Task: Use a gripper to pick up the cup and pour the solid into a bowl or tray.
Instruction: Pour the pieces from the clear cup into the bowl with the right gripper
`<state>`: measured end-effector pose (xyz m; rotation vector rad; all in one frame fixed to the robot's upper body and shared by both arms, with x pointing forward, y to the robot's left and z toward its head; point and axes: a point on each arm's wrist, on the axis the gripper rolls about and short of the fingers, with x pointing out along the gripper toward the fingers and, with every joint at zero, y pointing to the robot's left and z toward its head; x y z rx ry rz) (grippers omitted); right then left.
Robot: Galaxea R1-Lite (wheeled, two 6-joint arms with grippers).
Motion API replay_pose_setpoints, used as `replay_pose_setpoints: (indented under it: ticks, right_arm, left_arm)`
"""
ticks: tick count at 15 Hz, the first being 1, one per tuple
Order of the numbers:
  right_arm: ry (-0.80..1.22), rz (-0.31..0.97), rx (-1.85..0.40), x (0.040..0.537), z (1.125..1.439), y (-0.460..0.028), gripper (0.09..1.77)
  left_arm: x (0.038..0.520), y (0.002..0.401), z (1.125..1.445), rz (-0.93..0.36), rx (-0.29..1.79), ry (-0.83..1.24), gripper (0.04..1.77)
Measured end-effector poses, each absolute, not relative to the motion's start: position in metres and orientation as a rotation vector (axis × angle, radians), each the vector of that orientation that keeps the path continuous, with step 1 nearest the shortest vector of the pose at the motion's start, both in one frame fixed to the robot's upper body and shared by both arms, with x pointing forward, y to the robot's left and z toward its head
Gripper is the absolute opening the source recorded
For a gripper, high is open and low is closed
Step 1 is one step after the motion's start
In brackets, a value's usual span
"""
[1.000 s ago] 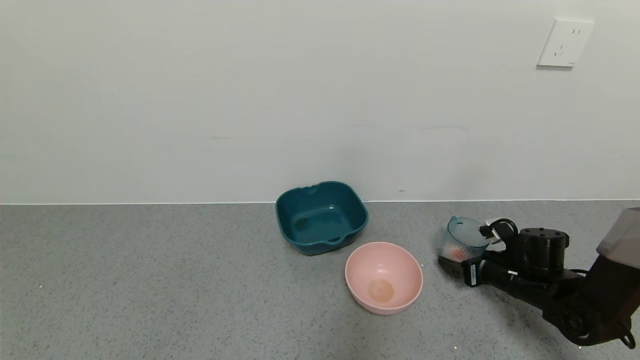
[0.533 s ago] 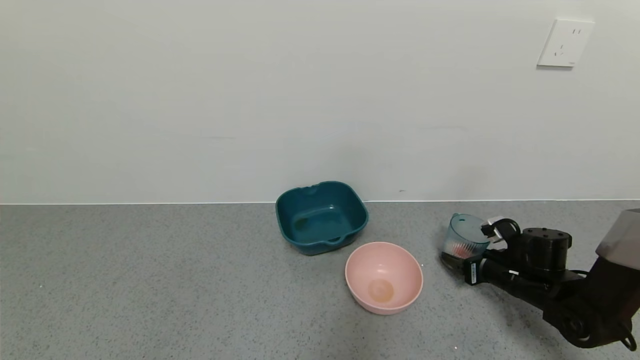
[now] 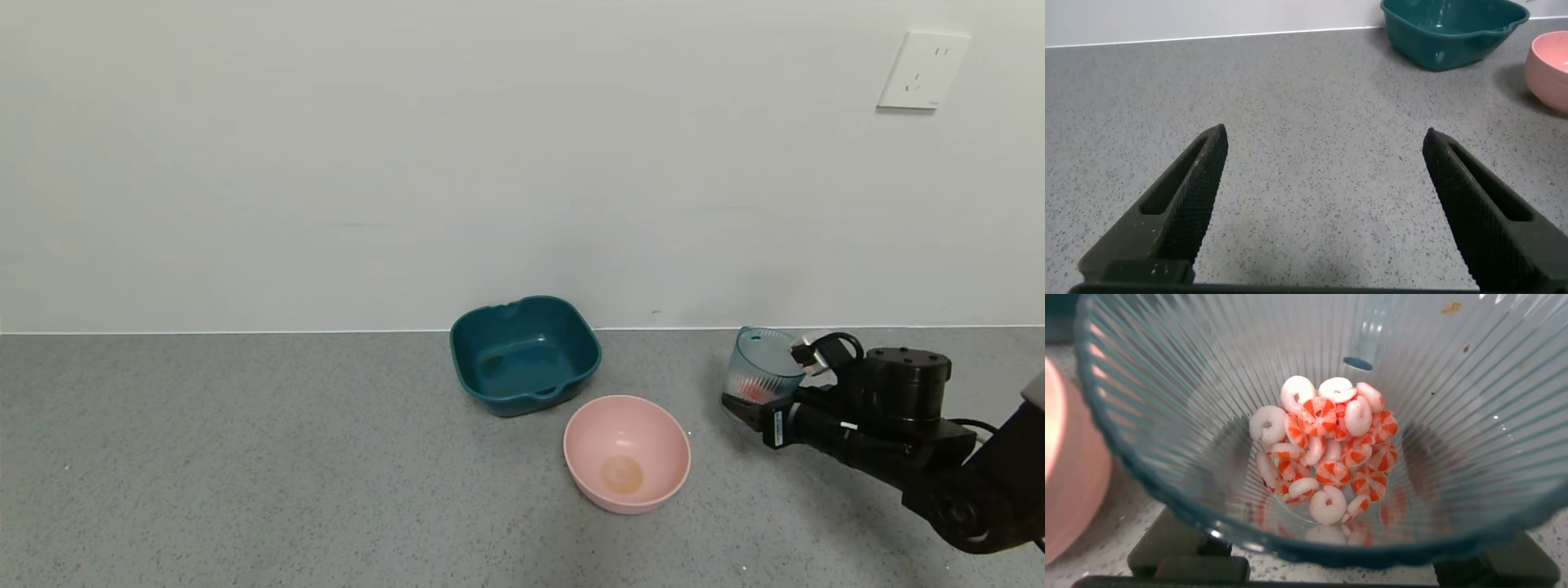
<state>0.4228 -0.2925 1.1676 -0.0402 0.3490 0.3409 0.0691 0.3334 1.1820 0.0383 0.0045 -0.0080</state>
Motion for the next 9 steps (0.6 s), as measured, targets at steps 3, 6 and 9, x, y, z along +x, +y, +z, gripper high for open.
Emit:
replay_pose_setpoints:
  ticks: [3, 6, 9]
  right_arm:
    - [0.349, 0.353, -0.076, 0.424, 1.194, -0.290, 1.30]
    - [0.348, 0.371, -0.153, 0.425, 1.219, -0.289, 1.30]
    - [0.341, 0.370, -0.202, 0.430, 1.248, -0.282, 1.29]
  left_arm:
    - [0.069, 0.333, 1.182, -0.008, 0.038, 0.004, 1.72]
    - [0.069, 0.333, 1.182, -0.008, 0.038, 0.005, 1.72]
    - [0.069, 0.333, 1.182, -0.008, 0.038, 0.004, 1.72]
